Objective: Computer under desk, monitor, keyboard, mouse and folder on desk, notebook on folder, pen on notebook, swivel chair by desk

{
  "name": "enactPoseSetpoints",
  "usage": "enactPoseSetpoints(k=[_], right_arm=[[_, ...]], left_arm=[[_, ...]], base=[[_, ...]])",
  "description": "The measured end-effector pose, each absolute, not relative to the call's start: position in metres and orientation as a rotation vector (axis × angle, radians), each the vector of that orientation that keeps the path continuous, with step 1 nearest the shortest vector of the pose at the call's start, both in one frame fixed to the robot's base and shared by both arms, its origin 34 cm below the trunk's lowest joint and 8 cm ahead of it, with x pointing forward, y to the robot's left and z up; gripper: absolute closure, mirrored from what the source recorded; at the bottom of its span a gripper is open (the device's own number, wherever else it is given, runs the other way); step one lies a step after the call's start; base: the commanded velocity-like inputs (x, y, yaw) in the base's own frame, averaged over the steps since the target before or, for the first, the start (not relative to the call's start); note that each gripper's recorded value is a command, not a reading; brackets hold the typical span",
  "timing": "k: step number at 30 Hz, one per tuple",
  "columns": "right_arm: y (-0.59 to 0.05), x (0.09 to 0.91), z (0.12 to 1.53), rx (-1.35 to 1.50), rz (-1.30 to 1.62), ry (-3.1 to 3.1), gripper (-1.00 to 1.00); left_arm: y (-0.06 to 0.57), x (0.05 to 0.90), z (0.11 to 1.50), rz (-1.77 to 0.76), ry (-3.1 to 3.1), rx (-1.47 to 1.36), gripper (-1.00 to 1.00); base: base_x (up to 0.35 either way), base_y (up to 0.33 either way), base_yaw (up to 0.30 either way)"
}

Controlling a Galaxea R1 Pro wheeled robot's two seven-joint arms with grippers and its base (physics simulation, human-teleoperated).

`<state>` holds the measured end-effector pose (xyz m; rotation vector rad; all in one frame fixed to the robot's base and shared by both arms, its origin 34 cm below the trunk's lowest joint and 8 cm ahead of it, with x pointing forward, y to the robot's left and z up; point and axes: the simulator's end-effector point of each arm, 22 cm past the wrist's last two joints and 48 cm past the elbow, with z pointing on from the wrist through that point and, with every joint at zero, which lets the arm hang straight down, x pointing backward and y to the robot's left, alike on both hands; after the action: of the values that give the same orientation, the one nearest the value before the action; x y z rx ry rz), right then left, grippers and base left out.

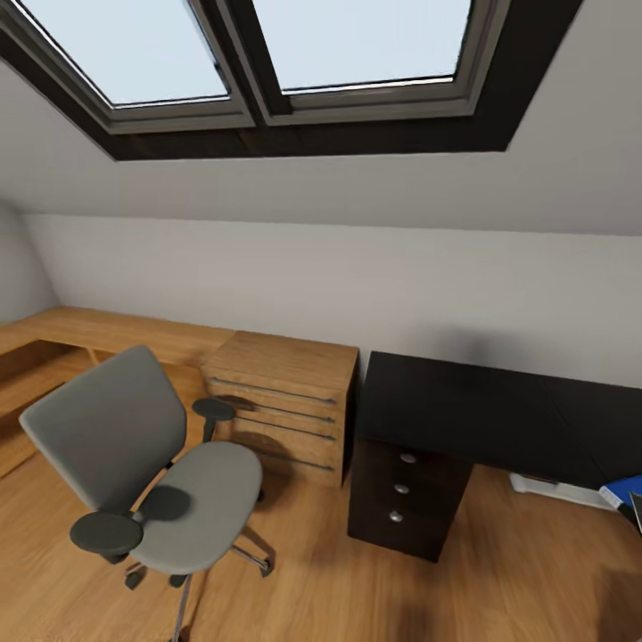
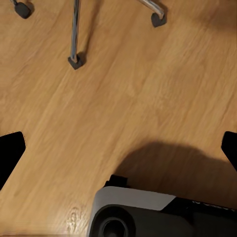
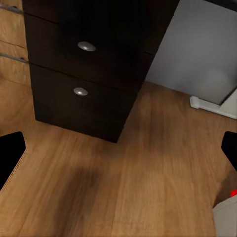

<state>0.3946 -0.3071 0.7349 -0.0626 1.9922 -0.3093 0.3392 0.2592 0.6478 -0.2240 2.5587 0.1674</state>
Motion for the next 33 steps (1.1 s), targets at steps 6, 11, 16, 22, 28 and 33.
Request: enactPoseSetpoints(k=[6,11,16,22,28,33], right_arm=[[-0.302,0.398,0.735,-0.068,-0.298,1.99,-1.0],[-0.284,0.416,0.734,-0.059,-0.269,2.007,-1.0],[-0.263,0.449,0.721,-0.083,-0.276,2.119,-1.0],[-0.239,0.491,0.732,-0.066,-0.254,2.119,-1.0],[-0.262,0.473,0.73,-0.036,-0.29,2.084,-1.0],[-0.265,0.47,0.73,-0.035,-0.293,2.073,-1.0]], left_arm=[[0.263,0.34,0.648,0.174,2.555,-0.222,-1.0],[0.268,0.341,0.649,0.183,2.551,-0.223,-1.0],[0.277,0.342,0.65,0.193,2.547,-0.221,-1.0],[0.289,0.335,0.646,0.179,2.565,-0.193,-1.0],[0.288,0.323,0.64,0.148,2.596,-0.18,-1.0],[0.287,0.321,0.638,0.146,2.602,-0.181,-1.0]], base=[[0.0,0.0,0.269],[0.0,0.0,0.28],[0.0,0.0,0.284],[0.0,0.0,0.277],[0.0,0.0,0.264],[0.0,0.0,0.266]])
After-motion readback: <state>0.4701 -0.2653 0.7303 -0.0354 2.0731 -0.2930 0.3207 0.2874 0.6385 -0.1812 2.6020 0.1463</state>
